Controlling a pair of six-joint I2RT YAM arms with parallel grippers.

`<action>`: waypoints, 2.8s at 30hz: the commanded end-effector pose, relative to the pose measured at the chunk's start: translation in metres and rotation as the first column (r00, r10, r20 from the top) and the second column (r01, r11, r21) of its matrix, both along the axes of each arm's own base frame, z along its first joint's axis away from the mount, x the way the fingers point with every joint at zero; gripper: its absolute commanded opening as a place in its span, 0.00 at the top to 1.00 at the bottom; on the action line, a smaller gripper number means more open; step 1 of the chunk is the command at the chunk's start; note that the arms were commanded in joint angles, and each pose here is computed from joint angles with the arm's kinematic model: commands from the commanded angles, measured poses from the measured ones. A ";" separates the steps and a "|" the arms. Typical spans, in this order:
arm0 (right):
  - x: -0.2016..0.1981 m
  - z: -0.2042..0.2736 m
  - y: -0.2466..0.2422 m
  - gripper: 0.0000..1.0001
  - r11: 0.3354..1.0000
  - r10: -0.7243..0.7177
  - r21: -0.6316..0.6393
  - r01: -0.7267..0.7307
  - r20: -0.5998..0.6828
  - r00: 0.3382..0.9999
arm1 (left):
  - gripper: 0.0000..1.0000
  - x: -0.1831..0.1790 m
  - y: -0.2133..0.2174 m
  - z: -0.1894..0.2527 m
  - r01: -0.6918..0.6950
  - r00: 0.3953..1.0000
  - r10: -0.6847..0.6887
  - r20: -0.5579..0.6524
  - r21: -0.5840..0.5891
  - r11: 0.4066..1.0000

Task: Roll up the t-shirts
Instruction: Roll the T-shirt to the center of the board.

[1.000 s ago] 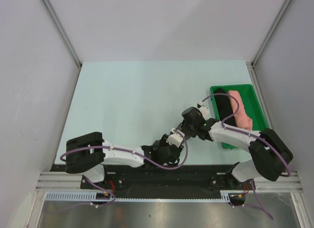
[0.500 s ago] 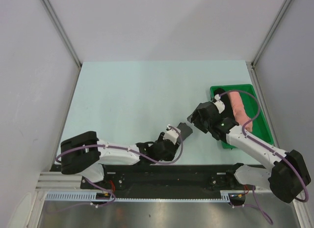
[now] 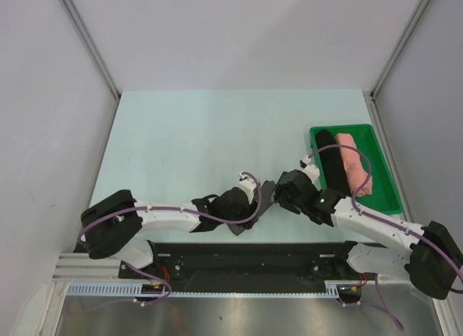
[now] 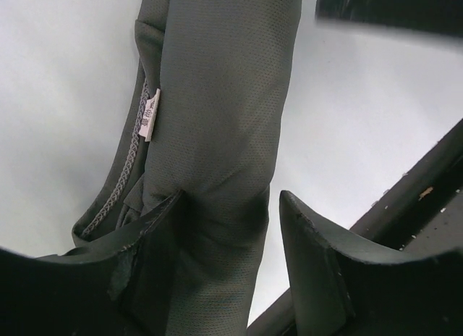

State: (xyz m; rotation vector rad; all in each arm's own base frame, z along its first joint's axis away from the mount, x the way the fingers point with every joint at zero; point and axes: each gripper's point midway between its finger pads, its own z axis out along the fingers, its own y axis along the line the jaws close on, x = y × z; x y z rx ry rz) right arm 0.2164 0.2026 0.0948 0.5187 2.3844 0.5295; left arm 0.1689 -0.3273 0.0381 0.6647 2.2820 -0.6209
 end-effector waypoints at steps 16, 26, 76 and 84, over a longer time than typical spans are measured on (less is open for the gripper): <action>0.025 -0.047 0.019 0.41 0.998 -0.065 0.004 0.065 -0.041 0.997 | 0.45 -0.017 0.013 -0.033 -0.016 0.941 -0.019 -0.338 -0.101 0.995; 0.052 -0.042 0.002 0.37 0.999 -0.049 -0.024 0.049 0.002 0.999 | 0.49 -0.011 -0.007 -0.037 -0.133 0.881 0.036 -0.471 -0.176 0.975; 0.014 -0.044 0.027 0.23 0.979 -0.135 0.157 0.130 0.020 0.991 | 0.66 -0.012 0.006 -0.053 -0.222 0.862 0.126 -0.491 -0.144 0.964; 0.016 -0.054 0.033 0.33 0.978 -0.148 0.153 0.145 0.010 0.989 | 0.68 -0.013 0.006 -0.054 -0.221 0.861 0.123 -0.494 -0.145 0.964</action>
